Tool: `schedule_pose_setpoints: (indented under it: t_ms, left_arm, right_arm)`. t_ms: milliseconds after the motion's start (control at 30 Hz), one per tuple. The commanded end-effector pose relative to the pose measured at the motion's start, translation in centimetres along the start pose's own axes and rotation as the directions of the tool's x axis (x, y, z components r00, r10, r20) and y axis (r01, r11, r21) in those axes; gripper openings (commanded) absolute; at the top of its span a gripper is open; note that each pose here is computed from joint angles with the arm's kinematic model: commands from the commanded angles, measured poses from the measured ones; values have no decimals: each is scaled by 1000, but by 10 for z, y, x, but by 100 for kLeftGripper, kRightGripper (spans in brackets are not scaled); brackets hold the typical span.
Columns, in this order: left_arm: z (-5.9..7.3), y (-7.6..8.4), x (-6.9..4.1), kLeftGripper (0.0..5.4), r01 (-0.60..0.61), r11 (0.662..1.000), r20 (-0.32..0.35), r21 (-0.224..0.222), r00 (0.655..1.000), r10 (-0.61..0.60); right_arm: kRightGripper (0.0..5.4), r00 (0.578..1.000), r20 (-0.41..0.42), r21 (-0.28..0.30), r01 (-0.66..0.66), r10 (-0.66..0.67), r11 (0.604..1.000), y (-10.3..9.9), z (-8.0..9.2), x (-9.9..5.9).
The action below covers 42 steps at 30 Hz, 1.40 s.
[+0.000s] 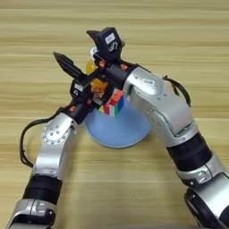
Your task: Move the objects on the table
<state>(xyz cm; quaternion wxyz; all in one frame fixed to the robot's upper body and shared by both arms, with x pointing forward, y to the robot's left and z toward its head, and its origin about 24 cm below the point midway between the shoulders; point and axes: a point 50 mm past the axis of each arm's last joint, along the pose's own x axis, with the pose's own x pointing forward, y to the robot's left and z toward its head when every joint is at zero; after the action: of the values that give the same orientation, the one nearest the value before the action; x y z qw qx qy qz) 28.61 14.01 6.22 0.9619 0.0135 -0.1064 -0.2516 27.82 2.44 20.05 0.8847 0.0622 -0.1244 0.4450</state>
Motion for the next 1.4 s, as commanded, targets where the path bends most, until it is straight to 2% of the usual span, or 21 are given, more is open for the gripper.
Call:
schedule_pose_setpoints:
  t_ms: [33, 233, 433, 600, 667, 733, 900, 1133, 1300, 1400]
  left_arm:
    - [2, 6, 2, 340, -26, 1000, 6, 8, 1000, 26]
    - [7, 14, 2, 340, -81, 997, 30, 5, 996, 80]
    - [11, 24, 3, 340, -145, 989, 39, 5, 989, 144]
    - [12, 34, 2, 340, -215, 977, 45, 5, 976, 215]
    - [13, 38, 2, 340, -245, 969, 46, 9, 969, 244]
    - [12, 42, 1, 340, -274, 962, 44, 6, 961, 274]
    - [10, 52, -1, 340, -343, 939, 29, 1, 939, 343]
    - [7, 58, -2, 340, -379, 925, 16, 2, 925, 379]
    - [5, 64, -4, 340, -407, 913, 4, 13, 913, 407]
    - [4, 66, -5, 340, -416, 909, -1, 13, 909, 416]
  right_arm:
    - [540, 988, 154, -34, -25, 29, 999, 12, 38, 12]
    - [540, 988, 120, -82, 110, -100, 990, -22, 29, -3]
    - [540, 963, 76, -109, 266, -259, 958, -62, 15, -28]
    - [540, 930, 11, -128, 365, -367, 922, -89, -4, -53]
    - [540, 904, 0, -169, 421, -427, 891, -102, -9, -65]
    - [540, 868, -14, -186, 486, -496, 854, -117, -15, -81]
    - [540, 733, -38, -241, 652, -679, 719, -155, -26, -123]
    - [540, 558, -112, -273, 778, -823, 565, -185, -51, -165]
    - [540, 462, -157, -302, 819, -873, 488, -195, -68, -185]
    - [540, 458, -162, -280, 828, -874, 486, -197, -72, -186]
